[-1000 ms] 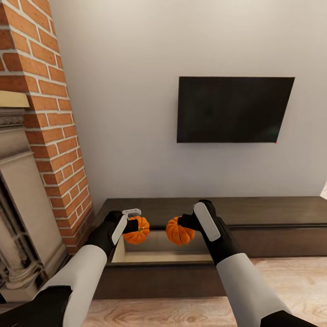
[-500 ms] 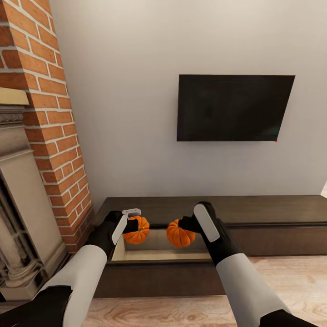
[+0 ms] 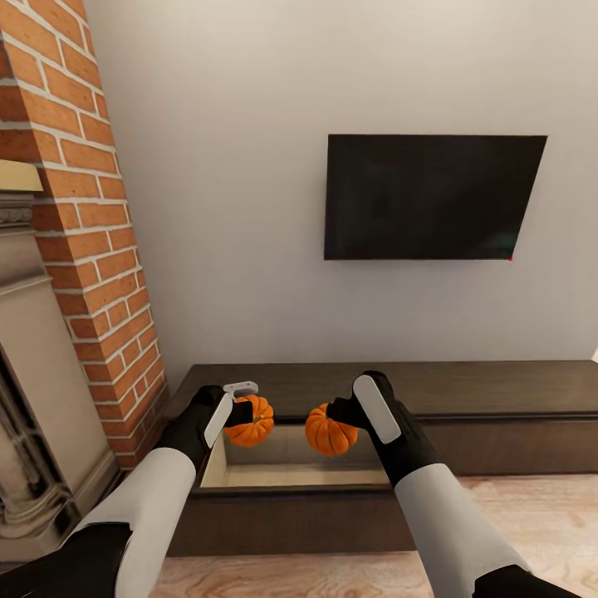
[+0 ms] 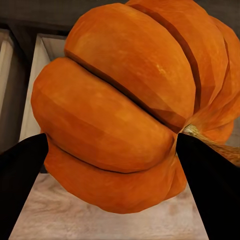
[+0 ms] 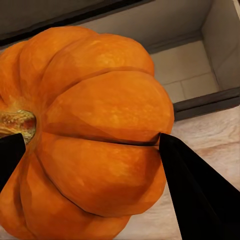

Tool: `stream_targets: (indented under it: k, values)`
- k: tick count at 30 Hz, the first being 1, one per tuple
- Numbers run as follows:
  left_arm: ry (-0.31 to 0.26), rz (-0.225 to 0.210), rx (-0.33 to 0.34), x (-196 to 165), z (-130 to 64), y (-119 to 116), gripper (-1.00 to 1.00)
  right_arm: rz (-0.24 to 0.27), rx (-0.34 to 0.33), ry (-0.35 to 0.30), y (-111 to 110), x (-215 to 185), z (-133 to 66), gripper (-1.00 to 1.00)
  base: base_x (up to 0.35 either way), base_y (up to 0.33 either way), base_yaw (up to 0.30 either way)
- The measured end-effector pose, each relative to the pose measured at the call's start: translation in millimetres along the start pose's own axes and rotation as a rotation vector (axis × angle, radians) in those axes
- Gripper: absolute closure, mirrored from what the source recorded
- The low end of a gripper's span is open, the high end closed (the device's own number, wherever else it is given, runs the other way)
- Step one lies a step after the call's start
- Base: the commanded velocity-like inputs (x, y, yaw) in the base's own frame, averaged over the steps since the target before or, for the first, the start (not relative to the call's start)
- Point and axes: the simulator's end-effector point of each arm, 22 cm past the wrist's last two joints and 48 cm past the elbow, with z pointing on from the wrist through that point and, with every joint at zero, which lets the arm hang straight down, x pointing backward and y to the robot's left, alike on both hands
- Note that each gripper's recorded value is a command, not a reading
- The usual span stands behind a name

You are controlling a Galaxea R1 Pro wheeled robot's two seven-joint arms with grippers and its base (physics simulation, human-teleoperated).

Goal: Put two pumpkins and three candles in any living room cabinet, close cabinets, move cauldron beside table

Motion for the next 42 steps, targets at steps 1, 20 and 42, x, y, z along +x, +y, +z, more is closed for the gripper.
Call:
stream_targets:
  k: [1,20,42]
  values:
    - [0.000,0.000,0.000,0,0.0,0,1.00,0.001,-0.001,0.000,0,0,0.0,1.00,0.084,-0.032,0.000]
    - [0.000,0.002,0.000,0,0.0,-1,1.00,-0.002,-0.001,0.000,0,0,0.0,1.00,0.050,-0.026,0.000]
    - [0.000,0.001,0.000,31,27.1,5,1.00,-0.005,0.001,-0.001,-7,27,30.7,1.00,0.001,0.000,0.000]
